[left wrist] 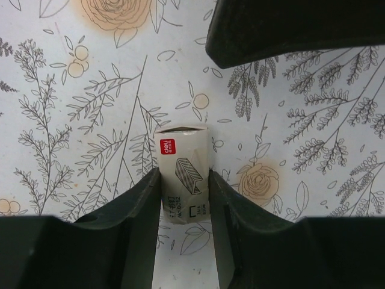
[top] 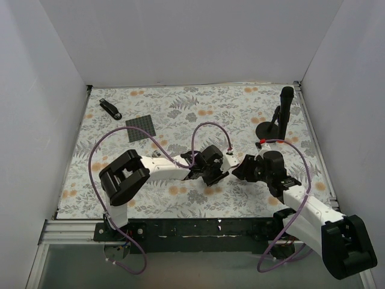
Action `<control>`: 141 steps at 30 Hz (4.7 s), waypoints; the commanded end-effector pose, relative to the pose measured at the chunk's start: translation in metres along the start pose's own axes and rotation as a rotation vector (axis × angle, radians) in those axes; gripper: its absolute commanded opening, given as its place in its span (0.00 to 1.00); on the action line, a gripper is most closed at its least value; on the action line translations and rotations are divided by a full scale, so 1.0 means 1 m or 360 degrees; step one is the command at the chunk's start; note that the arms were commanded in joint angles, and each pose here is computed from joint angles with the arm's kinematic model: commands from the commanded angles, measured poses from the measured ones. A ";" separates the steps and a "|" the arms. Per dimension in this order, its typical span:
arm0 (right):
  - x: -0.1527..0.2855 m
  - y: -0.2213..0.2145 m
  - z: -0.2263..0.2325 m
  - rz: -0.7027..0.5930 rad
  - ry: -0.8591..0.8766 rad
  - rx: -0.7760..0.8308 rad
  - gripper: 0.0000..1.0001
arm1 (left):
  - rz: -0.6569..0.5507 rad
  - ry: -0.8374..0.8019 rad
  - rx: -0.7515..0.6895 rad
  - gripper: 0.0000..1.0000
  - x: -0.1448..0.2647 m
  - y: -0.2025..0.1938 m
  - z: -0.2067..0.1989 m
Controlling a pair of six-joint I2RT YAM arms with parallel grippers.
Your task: Load the staples into the stapler
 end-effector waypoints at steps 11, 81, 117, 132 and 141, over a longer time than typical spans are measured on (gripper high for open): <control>-0.012 -0.004 0.037 0.0016 0.0459 0.0038 0.45 | -0.0074 -0.0116 -0.0027 0.29 0.025 -0.014 -0.012; -0.039 -0.049 0.045 0.0333 0.0566 0.0045 0.24 | -0.0196 -0.0232 -0.0004 0.18 0.018 -0.009 -0.024; -0.031 -0.015 0.017 0.0300 0.0017 0.0358 0.01 | -0.0180 -0.0183 0.0051 0.36 0.032 -0.023 -0.022; -0.030 -0.014 0.053 0.0265 0.0348 0.0277 0.30 | -0.0184 -0.0192 0.0069 0.45 0.033 -0.022 -0.023; -0.037 -0.029 0.057 0.0364 0.0428 0.0218 0.32 | -0.0174 -0.0194 0.0073 0.43 0.030 -0.024 -0.023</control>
Point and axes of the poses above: each gripper's point midway between its finger pads, its own x axis back along the fingers, its own z axis along the line the jaws close on, y = z × x, the point moved 1 cm from there along x, back along the fingers, and after that the axes turned 10 degrees about x, right-handed, at the moved point
